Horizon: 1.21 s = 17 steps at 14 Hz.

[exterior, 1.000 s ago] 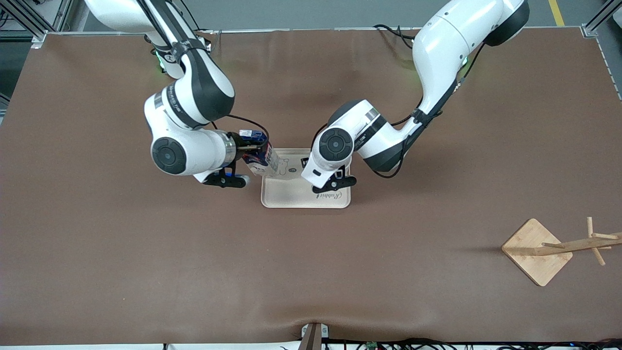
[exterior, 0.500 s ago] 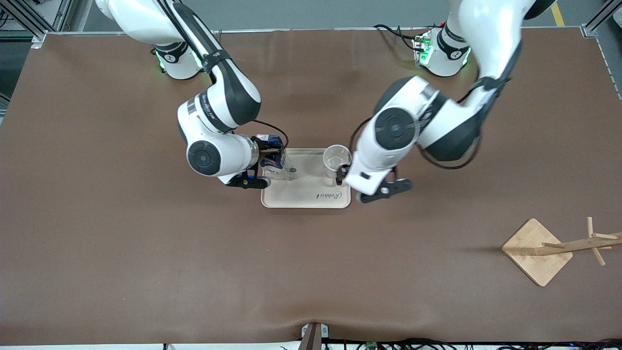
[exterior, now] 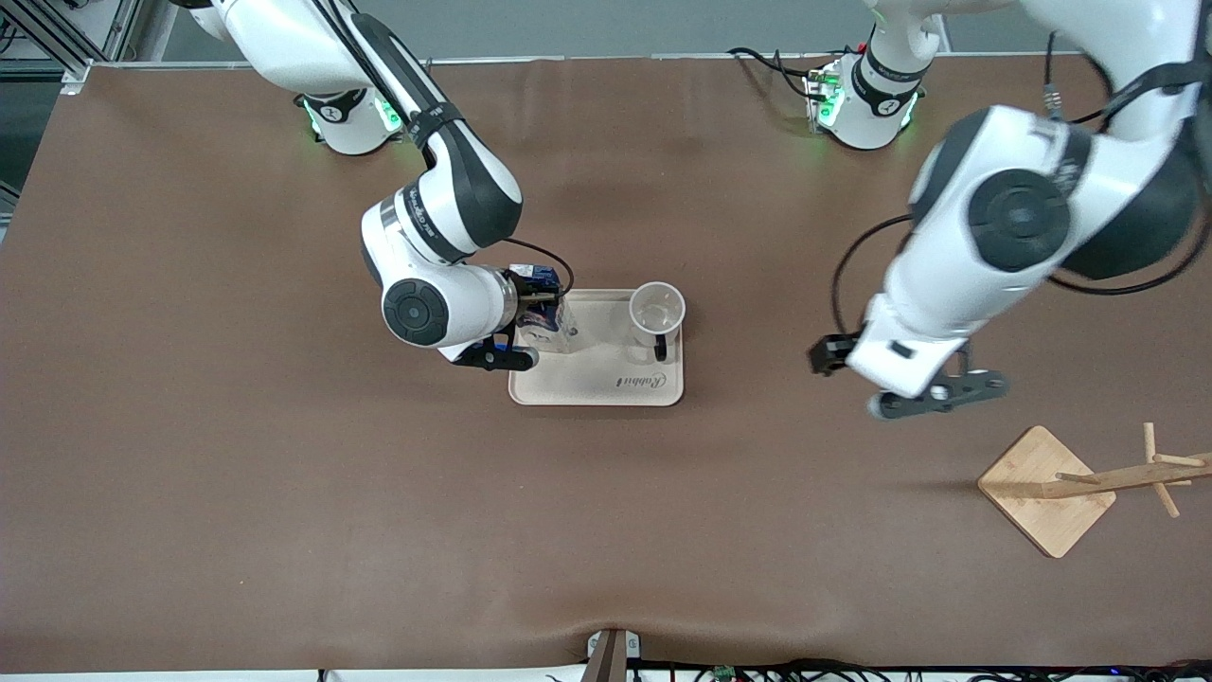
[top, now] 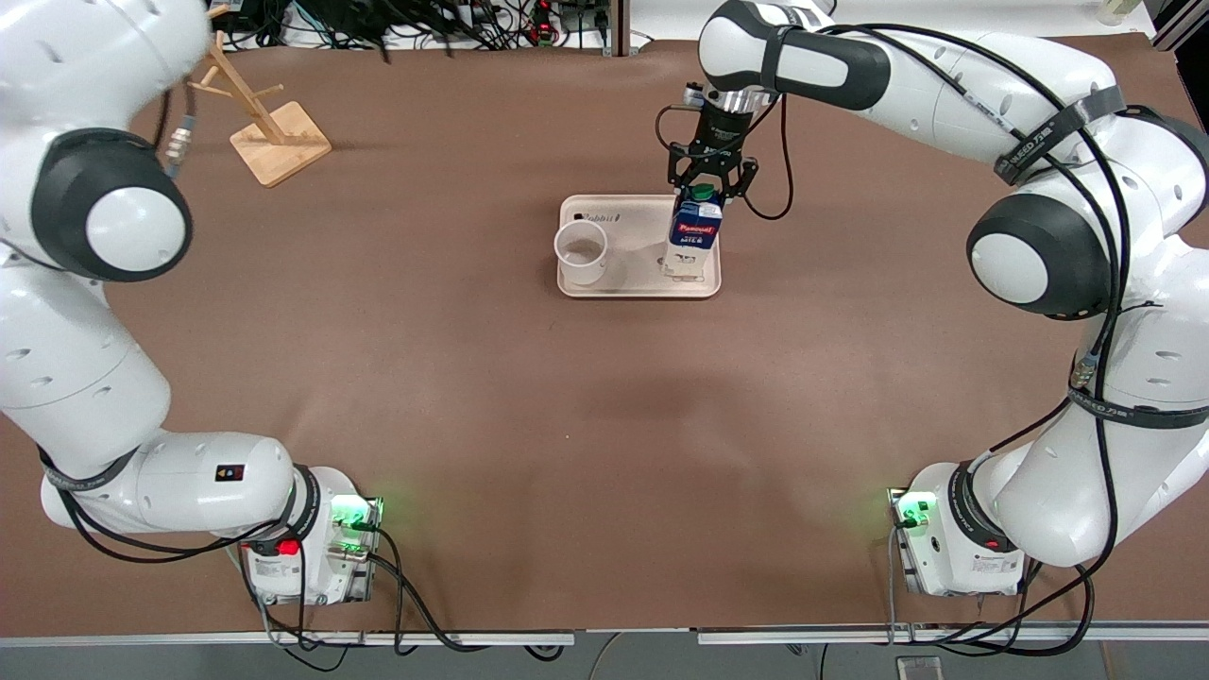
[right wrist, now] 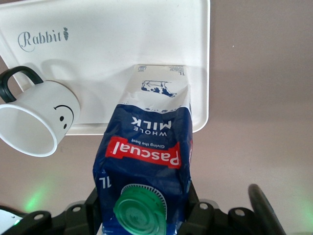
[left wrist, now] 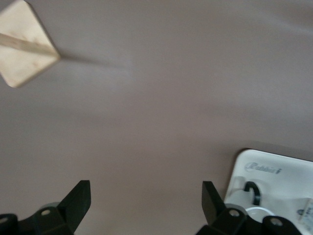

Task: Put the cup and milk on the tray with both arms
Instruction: 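Lower the milk carton onto the tray while the left gripper withdraws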

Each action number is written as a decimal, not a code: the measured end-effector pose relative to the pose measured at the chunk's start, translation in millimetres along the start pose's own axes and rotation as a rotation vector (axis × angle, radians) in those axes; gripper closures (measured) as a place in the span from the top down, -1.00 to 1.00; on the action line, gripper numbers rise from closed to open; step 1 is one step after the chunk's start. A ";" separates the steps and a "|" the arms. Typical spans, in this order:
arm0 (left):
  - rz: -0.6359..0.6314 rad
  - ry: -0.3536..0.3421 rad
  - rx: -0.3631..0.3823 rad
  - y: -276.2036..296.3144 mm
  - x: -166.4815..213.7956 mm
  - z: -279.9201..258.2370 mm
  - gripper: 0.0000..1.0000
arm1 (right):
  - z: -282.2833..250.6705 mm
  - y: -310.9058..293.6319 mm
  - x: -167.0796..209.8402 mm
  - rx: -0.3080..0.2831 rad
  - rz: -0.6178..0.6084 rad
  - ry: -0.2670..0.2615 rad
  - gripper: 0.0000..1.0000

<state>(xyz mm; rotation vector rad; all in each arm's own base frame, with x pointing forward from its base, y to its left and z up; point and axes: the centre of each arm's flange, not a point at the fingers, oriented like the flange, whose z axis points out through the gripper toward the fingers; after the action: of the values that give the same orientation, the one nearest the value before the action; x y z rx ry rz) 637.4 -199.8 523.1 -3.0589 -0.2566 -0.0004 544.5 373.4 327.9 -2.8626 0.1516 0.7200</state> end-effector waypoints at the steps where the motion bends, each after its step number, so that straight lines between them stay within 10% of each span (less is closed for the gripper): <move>1: -0.005 0.017 0.002 -20.8 3.7 -13.9 1.00 | 0.3 0.8 1.1 0.000 0.002 0.001 0.50; 4: -0.052 0.043 0.031 -62.6 -5.6 -56.8 1.00 | 3.1 3.9 6.7 0.000 0.011 0.003 1.00; 17: 0.086 0.033 0.009 -175.3 -49.2 -118.0 1.00 | -51.0 0.9 -1.3 0.008 -0.012 -0.003 1.00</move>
<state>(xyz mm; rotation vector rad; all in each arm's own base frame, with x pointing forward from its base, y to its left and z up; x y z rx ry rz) 560.3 -44.0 653.1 -3.0554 -0.1224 -0.0455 566.5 362.2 372.5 -2.8526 0.1359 0.7192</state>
